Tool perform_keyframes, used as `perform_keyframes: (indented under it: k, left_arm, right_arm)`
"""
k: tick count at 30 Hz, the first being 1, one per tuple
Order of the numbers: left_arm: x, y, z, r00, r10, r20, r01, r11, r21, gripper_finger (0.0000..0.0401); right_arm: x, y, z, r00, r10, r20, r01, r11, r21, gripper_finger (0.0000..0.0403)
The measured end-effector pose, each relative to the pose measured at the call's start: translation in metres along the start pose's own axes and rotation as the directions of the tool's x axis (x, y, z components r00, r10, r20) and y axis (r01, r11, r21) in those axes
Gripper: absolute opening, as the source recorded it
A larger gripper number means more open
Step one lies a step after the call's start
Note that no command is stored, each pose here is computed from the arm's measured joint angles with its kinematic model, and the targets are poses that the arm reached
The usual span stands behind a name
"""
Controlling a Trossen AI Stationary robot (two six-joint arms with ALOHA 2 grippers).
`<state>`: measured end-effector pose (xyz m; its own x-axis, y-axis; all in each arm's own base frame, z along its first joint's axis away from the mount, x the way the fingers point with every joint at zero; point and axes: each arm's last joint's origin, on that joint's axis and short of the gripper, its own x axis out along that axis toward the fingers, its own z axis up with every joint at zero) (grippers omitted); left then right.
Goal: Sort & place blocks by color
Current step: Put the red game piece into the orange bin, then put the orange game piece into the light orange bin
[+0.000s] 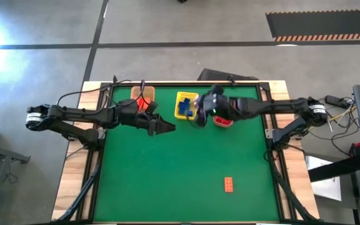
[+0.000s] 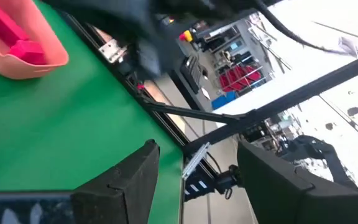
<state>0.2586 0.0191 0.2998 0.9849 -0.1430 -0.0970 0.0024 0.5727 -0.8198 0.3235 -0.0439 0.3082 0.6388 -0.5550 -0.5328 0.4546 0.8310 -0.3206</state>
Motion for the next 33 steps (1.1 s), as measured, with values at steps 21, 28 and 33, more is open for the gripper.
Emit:
perform_keyframes:
  k: [21, 28, 33]
  left_arm:
    - [-0.004, 0.009, 0.012, 0.998, 0.043, 0.055, -0.043, 0.999, -0.001, 0.0201]
    - [-0.004, 0.009, 0.012, 0.998, 0.042, 0.055, -0.042, 0.999, -0.001, 0.0201]
    - [-0.004, 0.009, 0.012, 0.998, 0.042, 0.055, -0.042, 0.999, 0.000, 0.0201]
  right_arm:
    - [0.051, -0.081, -0.117, 0.793, 0.065, -0.606, 0.291, 0.833, 0.470, 0.0272]
    - [0.051, -0.082, -0.112, 0.806, 0.070, -0.588, 0.282, 0.828, 0.485, 0.0304]
    - [0.049, -0.083, -0.098, 0.827, 0.178, -0.533, 0.197, 0.796, 0.572, 0.0300]
